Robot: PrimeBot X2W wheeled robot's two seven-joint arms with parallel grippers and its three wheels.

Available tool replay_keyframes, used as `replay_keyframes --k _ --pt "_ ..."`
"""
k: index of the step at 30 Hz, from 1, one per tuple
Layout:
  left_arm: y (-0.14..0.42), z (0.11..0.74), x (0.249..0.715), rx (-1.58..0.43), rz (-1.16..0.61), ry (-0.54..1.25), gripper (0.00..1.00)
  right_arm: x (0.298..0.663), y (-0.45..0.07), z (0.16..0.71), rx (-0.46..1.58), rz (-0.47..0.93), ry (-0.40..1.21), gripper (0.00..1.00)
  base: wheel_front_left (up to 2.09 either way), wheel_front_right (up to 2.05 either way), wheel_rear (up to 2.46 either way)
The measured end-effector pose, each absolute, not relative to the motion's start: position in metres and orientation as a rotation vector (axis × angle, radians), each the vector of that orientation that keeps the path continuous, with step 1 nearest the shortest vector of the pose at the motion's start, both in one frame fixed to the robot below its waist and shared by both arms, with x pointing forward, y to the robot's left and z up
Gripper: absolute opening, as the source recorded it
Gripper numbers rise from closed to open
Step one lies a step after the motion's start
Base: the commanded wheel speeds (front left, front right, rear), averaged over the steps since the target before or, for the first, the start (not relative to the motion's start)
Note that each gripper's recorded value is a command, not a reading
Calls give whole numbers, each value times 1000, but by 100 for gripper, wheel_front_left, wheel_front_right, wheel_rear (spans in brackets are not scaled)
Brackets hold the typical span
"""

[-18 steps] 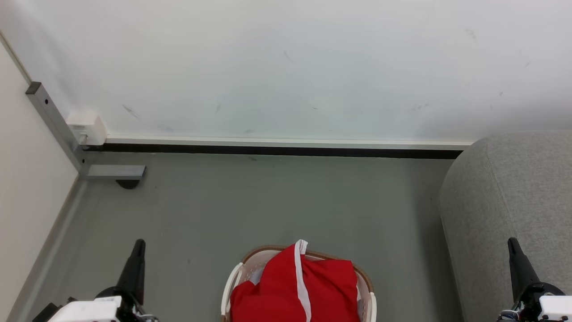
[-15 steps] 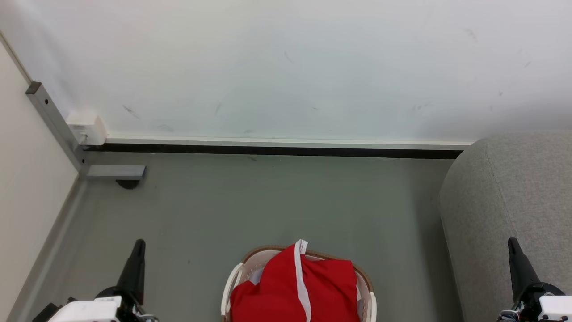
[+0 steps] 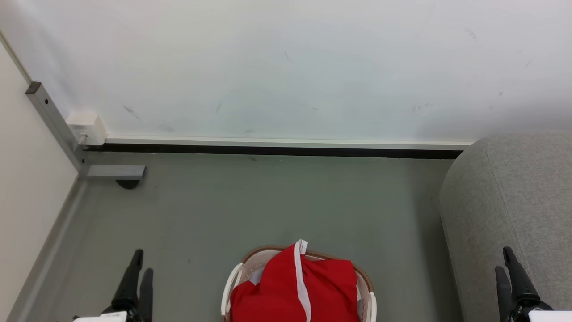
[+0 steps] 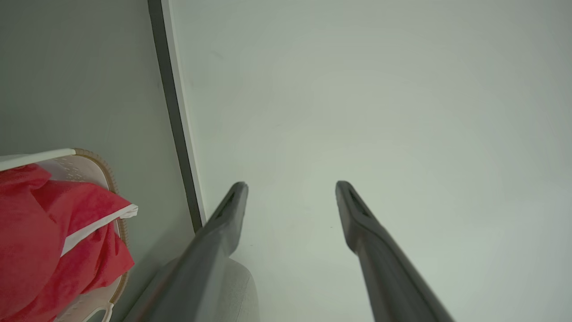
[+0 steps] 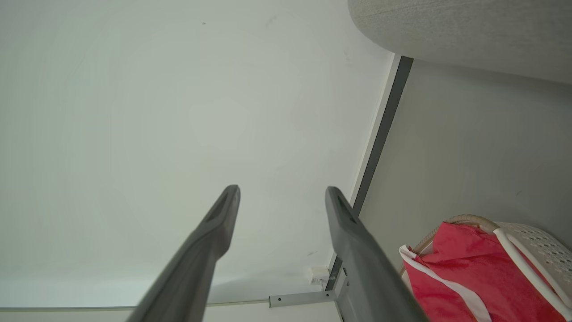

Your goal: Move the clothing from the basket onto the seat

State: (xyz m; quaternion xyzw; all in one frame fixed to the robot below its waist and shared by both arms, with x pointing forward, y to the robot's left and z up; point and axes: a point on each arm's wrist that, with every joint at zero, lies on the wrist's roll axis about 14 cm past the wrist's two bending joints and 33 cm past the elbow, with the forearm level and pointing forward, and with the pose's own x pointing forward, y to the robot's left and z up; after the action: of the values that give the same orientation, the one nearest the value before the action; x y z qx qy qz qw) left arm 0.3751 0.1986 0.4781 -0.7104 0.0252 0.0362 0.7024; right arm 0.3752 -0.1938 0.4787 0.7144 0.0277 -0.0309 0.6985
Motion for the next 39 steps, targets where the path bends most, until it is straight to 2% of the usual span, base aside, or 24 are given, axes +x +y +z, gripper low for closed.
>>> replay_keyframes --k 14,25,39 --pt "199 498 380 -1452 56 -8 100 380 -186 498 1480 -25 13 100 0 0 0" --pt "196 512 383 -1216 27 -42 100 381 -175 511 1294 22 -8 100 0 0 0" --pt "189 524 384 -859 -3 -69 100 380 -168 517 958 53 -23 100 0 0 0"
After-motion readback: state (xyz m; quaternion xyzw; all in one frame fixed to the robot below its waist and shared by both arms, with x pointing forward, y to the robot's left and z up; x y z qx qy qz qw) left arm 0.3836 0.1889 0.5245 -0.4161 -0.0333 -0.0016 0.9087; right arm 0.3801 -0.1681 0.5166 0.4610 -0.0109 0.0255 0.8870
